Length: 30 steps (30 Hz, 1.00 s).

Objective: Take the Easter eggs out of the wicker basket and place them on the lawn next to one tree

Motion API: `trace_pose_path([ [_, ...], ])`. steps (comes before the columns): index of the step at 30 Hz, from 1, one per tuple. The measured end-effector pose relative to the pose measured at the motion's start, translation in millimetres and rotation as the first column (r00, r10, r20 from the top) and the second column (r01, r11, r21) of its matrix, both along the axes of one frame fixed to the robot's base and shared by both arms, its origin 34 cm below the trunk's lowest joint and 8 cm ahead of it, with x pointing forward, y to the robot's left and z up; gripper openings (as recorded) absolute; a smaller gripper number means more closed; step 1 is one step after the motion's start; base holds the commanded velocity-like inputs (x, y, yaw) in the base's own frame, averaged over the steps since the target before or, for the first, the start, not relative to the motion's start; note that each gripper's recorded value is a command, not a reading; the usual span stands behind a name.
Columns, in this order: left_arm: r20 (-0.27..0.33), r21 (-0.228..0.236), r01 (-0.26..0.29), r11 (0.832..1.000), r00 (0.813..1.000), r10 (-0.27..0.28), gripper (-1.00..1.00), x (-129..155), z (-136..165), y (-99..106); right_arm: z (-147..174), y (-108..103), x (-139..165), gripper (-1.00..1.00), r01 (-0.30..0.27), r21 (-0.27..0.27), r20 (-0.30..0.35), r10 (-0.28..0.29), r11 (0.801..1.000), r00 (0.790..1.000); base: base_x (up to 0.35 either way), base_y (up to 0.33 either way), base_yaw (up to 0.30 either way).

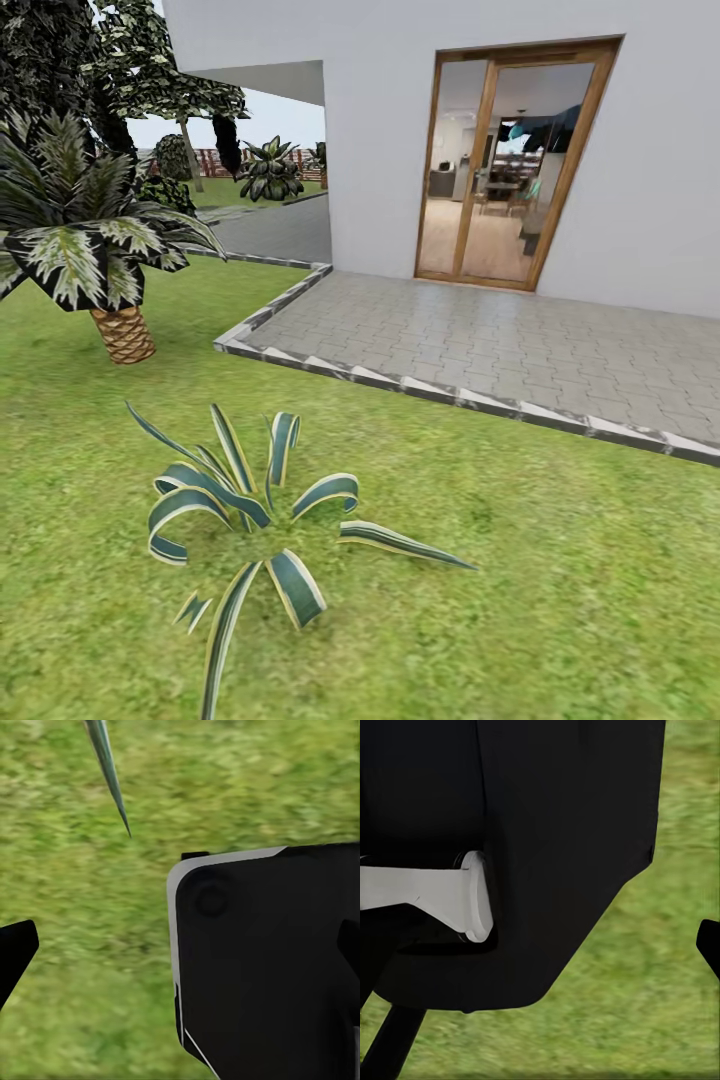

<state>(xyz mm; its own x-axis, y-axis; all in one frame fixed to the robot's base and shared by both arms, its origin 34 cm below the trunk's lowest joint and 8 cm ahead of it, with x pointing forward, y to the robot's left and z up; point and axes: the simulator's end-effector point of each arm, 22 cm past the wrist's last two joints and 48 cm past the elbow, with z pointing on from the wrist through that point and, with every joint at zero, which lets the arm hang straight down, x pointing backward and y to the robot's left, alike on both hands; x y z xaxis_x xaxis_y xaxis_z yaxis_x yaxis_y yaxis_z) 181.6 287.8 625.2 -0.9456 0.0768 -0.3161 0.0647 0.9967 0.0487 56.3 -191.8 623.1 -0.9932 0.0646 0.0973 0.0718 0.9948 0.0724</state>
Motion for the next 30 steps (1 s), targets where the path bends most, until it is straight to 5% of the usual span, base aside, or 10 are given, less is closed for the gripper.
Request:
trace_pose_path([
  [30,0.000,0.000,-0.001,1.000,1.000,0.001,1.00,0.0,0.0,0.1,0.1,0.1,-0.6,1.00,-0.001,0.000,-0.001,0.001,1.000,1.000,-0.024,0.087,0.000],
])
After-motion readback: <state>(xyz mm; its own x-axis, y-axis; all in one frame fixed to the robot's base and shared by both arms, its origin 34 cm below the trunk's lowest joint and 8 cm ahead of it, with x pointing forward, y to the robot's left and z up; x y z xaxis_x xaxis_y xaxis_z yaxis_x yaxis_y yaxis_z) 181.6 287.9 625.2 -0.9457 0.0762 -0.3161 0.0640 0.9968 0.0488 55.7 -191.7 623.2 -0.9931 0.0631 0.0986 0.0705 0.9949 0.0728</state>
